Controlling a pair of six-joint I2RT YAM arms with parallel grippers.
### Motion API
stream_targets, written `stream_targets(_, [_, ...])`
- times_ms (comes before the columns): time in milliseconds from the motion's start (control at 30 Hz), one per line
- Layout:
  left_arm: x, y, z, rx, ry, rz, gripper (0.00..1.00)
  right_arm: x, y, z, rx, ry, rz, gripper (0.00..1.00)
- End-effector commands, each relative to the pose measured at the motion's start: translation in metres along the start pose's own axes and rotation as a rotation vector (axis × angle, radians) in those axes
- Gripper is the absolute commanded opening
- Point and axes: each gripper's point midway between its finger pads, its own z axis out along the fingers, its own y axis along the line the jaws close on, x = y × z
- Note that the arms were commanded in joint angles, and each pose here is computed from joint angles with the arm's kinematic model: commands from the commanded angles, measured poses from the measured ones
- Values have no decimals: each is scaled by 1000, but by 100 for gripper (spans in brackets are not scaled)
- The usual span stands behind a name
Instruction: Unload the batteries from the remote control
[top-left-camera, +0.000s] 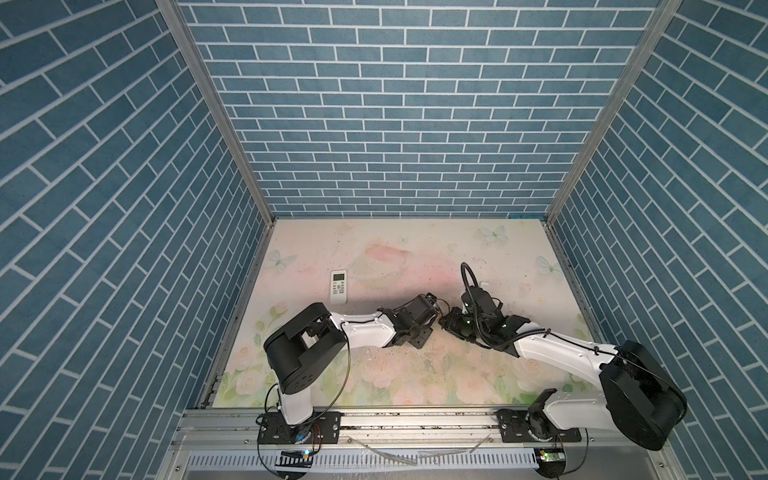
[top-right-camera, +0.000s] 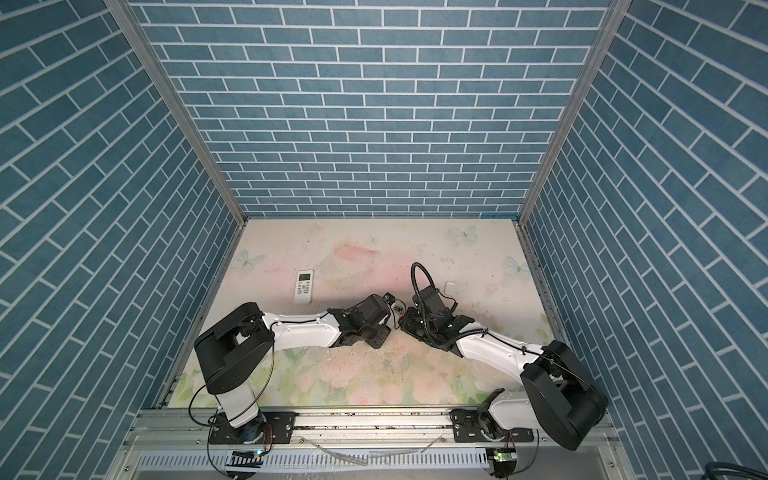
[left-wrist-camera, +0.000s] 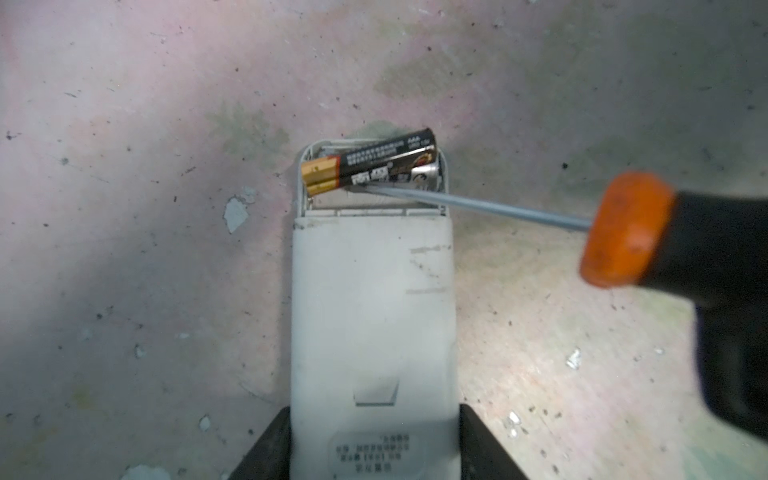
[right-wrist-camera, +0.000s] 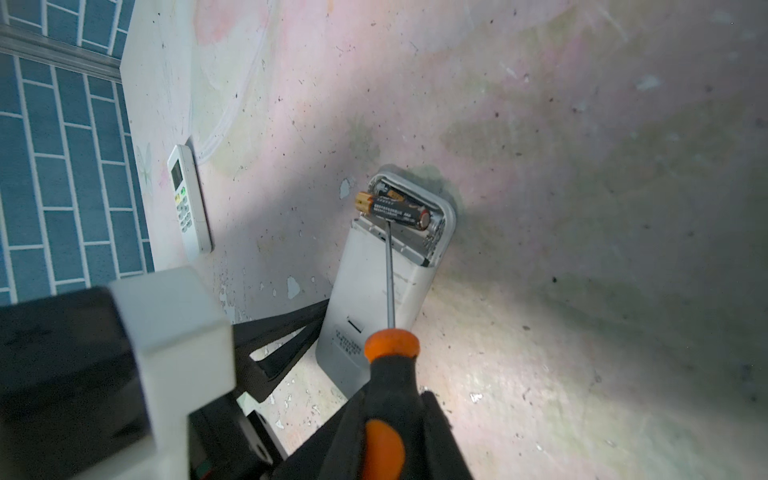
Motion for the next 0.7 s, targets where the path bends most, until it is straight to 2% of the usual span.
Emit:
stream_targets(0, [128,10,16,-7,432,30,59,-17,23,-7,-49,-47,-27,0])
stream_targets(300, [129,11,16,-8,435,30,59,-18,8,-10,-3,-58,-22,0])
stream_targets(667, [129,11,18,-18,442,4,59,-11,14,-17,-21,-42,-10,0])
